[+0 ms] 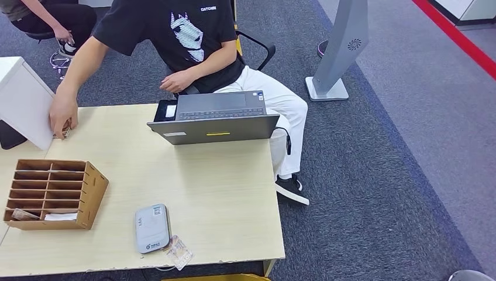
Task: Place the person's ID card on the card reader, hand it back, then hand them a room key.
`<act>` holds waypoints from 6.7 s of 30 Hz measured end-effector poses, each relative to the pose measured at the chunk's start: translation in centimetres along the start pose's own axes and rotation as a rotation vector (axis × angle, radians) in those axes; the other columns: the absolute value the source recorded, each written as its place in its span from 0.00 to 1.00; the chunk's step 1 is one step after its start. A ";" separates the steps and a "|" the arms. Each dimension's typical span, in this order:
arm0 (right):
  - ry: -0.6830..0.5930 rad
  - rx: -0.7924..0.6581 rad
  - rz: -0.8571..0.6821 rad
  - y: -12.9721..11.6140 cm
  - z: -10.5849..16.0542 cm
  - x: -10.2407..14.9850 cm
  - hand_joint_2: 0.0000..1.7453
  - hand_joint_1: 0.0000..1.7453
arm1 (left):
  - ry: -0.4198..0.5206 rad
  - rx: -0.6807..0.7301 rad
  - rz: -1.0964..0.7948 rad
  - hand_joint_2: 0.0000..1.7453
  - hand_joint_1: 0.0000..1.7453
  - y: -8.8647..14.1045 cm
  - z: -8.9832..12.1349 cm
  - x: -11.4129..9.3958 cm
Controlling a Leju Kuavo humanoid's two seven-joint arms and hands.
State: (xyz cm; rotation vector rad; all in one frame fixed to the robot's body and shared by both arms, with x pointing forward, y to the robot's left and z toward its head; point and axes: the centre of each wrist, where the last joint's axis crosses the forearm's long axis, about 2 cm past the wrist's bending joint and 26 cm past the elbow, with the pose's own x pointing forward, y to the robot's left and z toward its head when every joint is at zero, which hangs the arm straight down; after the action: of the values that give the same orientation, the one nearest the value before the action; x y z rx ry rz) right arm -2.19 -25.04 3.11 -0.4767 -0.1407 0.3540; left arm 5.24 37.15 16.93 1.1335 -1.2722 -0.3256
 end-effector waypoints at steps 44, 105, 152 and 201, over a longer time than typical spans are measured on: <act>-0.004 -0.004 0.021 -0.1 -0.1 0.2 1.00 0.00 | 0.098 0.020 -0.041 1.00 0.00 0.8 0.2 -0.5; -0.010 -0.008 0.038 -0.5 -0.5 0.2 1.00 0.00 | 0.144 0.009 -0.016 1.00 0.00 0.9 0.9 -0.9; 0.003 0.000 0.046 -0.4 -0.3 0.3 1.00 0.00 | -0.041 0.201 -0.133 1.00 0.00 3.5 1.7 1.3; 0.008 0.004 0.042 0.0 -0.1 0.2 1.00 0.00 | -0.047 0.148 -0.139 1.00 0.00 3.1 1.6 1.6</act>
State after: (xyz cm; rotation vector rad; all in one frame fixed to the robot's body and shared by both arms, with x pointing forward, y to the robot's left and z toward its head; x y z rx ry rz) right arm -1.97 -25.00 3.08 -0.4775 -0.1229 0.3930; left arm 3.21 36.65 20.18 1.3512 -1.2780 -0.3684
